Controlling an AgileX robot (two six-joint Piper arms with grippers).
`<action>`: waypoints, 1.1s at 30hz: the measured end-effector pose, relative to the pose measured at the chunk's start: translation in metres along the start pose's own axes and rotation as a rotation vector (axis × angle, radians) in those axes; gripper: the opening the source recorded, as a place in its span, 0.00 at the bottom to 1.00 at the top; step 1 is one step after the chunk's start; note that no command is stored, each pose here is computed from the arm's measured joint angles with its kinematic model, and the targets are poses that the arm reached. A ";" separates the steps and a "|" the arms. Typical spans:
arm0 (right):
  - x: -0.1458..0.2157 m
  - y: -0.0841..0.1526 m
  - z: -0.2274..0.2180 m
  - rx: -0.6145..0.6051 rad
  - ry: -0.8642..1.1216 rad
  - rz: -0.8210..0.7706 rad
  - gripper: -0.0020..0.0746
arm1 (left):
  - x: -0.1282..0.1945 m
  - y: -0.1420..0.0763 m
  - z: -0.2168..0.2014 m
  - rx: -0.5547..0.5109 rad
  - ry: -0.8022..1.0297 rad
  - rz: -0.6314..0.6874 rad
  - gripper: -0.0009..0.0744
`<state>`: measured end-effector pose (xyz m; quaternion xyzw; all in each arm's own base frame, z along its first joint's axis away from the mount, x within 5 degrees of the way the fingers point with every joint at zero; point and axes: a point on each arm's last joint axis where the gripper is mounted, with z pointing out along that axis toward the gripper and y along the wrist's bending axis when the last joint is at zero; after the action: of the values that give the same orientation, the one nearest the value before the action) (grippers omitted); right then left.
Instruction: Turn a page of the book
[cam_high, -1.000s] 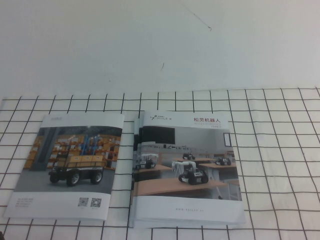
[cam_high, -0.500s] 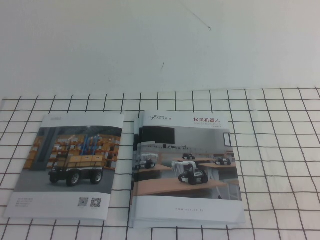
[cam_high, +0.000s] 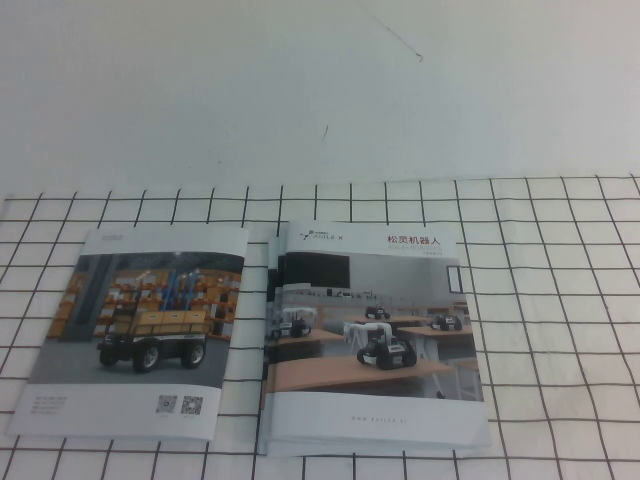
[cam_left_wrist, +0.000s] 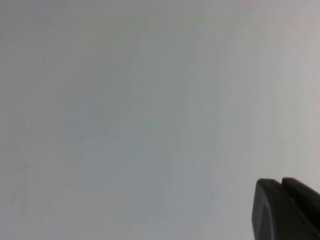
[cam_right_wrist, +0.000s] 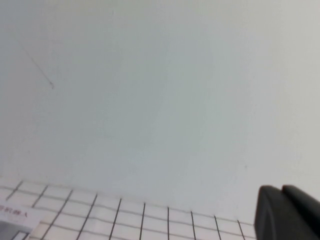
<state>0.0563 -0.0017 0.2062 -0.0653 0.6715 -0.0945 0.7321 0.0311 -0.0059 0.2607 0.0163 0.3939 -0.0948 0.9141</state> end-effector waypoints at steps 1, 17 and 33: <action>-0.002 0.000 0.000 0.005 -0.025 0.014 0.03 | -0.003 0.000 0.000 0.005 -0.038 0.000 0.01; -0.046 -0.011 -0.007 0.016 -0.064 0.074 0.03 | -0.005 0.012 0.001 -0.131 -0.030 -0.162 0.01; -0.095 0.007 0.065 -0.461 0.733 0.152 0.03 | 0.028 -0.005 0.094 -0.178 1.057 -0.395 0.01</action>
<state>0.1139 0.0245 0.3030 -0.1398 0.8933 0.0951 0.4165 0.1165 -0.0248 0.3054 -0.0895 0.7998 -0.2092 0.5554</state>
